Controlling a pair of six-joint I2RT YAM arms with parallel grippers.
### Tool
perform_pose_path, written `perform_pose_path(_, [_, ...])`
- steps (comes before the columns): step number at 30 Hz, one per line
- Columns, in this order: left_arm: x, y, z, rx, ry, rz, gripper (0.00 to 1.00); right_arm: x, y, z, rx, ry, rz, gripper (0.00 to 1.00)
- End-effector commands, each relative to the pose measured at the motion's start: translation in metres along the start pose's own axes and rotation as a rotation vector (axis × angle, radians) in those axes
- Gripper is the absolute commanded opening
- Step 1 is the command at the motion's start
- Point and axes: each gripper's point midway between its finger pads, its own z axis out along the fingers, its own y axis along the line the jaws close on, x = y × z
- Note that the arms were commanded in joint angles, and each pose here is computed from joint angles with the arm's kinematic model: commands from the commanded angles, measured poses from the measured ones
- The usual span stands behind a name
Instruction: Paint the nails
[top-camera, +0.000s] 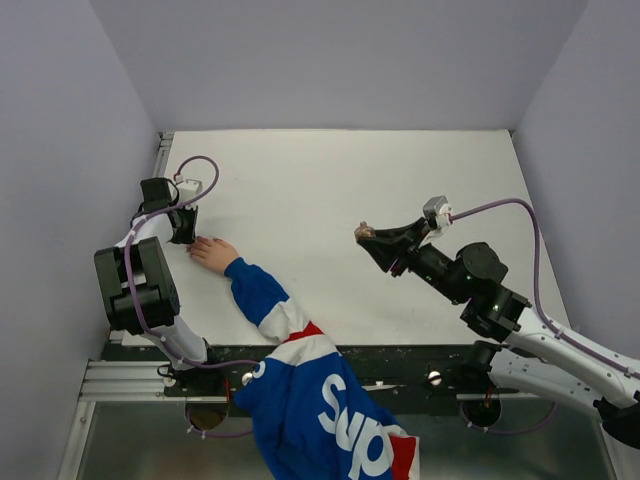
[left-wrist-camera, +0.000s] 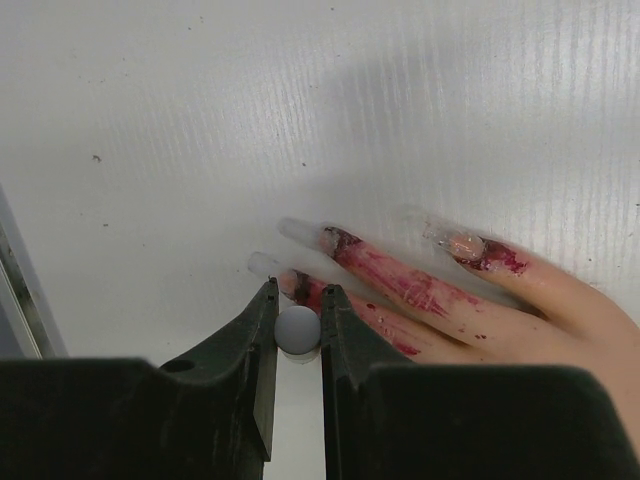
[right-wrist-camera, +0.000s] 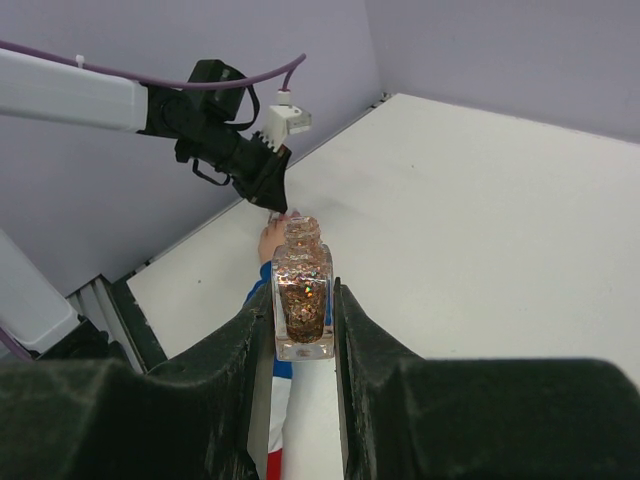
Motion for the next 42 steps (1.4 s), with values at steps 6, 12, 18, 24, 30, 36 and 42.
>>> perform_pose_path(6, [-0.018,0.007,-0.003,-0.029,-0.032,0.019,0.0,0.003,-0.006,-0.005,0.031,0.004,0.001,0.01])
perform_pose_path(12, [-0.02,0.011,-0.001,-0.042,-0.027,0.022,0.0,0.002,-0.005,-0.004,0.029,0.003,0.003,0.01])
perform_pose_path(18, [-0.021,0.014,-0.001,-0.051,-0.017,0.021,0.0,0.003,-0.005,-0.004,0.026,0.006,0.004,0.01])
perform_pose_path(24, [-0.02,0.011,-0.002,-0.044,-0.02,-0.007,0.0,0.002,-0.005,-0.003,0.026,0.003,0.005,0.01])
perform_pose_path(30, [-0.032,0.009,-0.019,-0.062,-0.079,-0.057,0.0,-0.002,-0.004,-0.003,0.023,-0.009,0.005,0.01])
perform_pose_path(36, [-0.054,0.005,-0.047,-0.086,-0.17,-0.227,0.0,-0.001,-0.004,-0.005,0.021,-0.01,0.007,0.01])
perform_pose_path(42, [-0.068,-0.021,-0.066,-0.006,-0.268,-0.574,0.0,-0.001,-0.003,-0.007,0.015,-0.014,0.006,0.01])
